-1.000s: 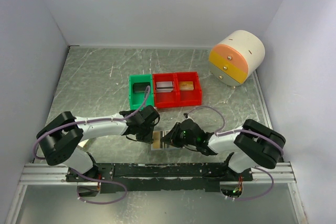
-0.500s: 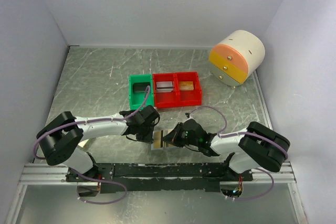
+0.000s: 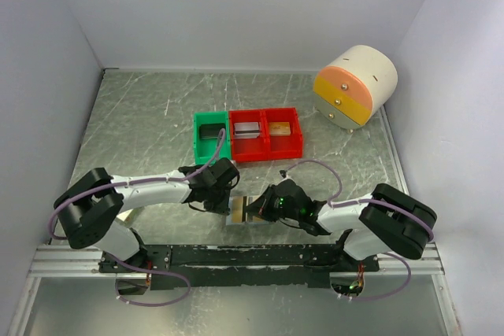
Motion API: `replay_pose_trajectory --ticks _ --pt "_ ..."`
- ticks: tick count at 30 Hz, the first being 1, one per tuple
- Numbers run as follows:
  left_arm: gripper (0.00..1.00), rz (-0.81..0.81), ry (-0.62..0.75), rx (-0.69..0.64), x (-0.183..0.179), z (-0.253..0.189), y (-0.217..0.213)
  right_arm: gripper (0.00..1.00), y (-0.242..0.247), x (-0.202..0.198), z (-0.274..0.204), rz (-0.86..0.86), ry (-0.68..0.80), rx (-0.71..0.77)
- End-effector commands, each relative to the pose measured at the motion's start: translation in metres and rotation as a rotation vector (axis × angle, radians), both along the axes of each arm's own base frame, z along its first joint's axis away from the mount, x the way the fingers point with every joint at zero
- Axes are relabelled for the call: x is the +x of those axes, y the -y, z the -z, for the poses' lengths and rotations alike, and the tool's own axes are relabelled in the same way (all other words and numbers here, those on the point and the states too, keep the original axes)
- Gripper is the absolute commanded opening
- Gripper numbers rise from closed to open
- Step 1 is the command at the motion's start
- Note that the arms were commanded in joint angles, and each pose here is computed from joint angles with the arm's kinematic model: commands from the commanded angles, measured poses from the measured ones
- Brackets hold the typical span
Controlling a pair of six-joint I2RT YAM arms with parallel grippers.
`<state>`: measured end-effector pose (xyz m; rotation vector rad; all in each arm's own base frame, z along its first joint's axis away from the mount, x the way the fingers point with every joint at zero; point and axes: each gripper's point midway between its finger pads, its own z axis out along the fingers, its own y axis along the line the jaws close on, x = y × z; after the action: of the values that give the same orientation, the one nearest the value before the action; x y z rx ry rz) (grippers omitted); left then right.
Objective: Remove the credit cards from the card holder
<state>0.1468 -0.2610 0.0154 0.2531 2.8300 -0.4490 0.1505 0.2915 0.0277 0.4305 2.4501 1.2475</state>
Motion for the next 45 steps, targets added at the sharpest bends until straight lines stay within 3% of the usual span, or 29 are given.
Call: replay_pose_trajectory --ticks 1,4,9,15,21,28,35,41,45 --pt "0.22 0.056 0.054 -0.046 0.004 -0.025 0.008 0.01 0.006 0.002 0.005 0.031 -0.010 -0.018" --pt "0.31 0.082 0.096 -0.128 0.010 -0.052 0.024 0.01 0.008 0.002 0.008 0.043 -0.021 -0.019" --pt "0.31 0.123 0.095 -0.222 0.011 -0.067 0.046 0.02 0.011 0.001 0.008 0.055 -0.021 -0.021" --pt "0.19 0.071 0.005 -0.096 0.002 -0.021 0.026 0.02 0.010 0.001 0.006 0.050 -0.017 -0.016" --pt "0.13 0.062 -0.066 -0.063 -0.015 0.010 0.013 0.04 0.007 0.001 0.000 0.038 -0.002 0.006" --pt "0.10 0.050 -0.063 0.018 -0.014 0.019 -0.002 0.13 -0.001 0.002 -0.009 0.019 0.015 0.053" --pt "0.08 0.048 -0.073 0.016 -0.016 0.022 -0.002 0.17 -0.008 0.003 -0.008 -0.002 0.012 0.065" --pt "0.08 0.041 -0.067 0.027 -0.015 0.021 -0.004 0.02 -0.005 0.002 -0.005 -0.004 0.015 0.046" --pt "0.08 0.040 -0.064 0.022 -0.014 0.020 -0.003 0.00 0.003 0.002 -0.006 0.012 0.027 0.019"
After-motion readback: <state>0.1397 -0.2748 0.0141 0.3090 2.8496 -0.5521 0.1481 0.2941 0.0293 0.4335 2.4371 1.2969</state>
